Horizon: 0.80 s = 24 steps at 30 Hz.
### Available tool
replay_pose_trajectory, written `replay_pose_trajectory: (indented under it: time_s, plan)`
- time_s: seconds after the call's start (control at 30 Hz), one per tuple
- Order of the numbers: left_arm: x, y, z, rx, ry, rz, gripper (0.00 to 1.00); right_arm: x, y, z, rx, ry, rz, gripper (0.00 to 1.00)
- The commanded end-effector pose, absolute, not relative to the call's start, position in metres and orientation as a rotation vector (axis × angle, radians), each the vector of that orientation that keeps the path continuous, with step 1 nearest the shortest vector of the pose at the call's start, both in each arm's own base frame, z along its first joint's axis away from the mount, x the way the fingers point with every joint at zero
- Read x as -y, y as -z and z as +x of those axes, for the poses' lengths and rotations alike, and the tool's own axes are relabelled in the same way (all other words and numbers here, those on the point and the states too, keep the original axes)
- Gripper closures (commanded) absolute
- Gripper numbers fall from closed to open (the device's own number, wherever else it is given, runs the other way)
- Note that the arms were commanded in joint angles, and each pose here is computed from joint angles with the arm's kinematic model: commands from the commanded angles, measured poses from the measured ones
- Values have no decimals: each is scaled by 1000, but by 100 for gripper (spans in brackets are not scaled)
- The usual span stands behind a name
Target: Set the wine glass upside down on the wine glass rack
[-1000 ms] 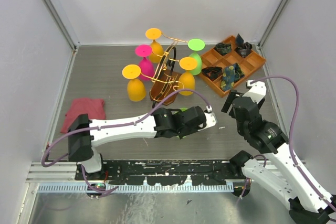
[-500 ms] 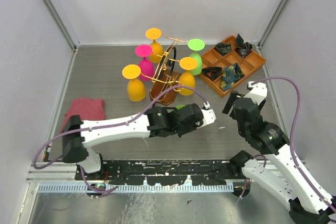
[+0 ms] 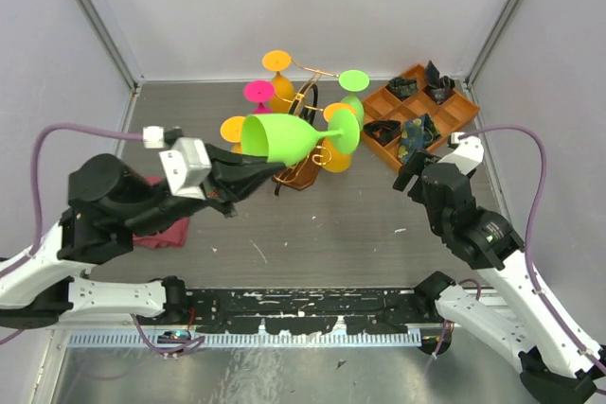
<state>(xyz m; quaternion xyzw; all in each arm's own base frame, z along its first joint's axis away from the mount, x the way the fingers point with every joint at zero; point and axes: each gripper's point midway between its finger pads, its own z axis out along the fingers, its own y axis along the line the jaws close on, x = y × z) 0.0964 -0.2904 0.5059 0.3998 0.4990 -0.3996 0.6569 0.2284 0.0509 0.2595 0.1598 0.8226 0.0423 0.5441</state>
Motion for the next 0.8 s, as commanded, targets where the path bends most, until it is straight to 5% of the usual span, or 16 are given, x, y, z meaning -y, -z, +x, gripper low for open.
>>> replay_pose_trajectory:
  time_s: [0.0,0.3,0.77]
  plan:
    - [293,-507,115,-1048,746,893,100,-65,-299,248,-1862,-192,440,21]
    - [296,-499,175,-848,338,644,100,-163,-377,275,-1701,-732,241,21]
    - [277,-496,206,-770,407,395,100,-210,-473,250,-1387,-1220,141,20]
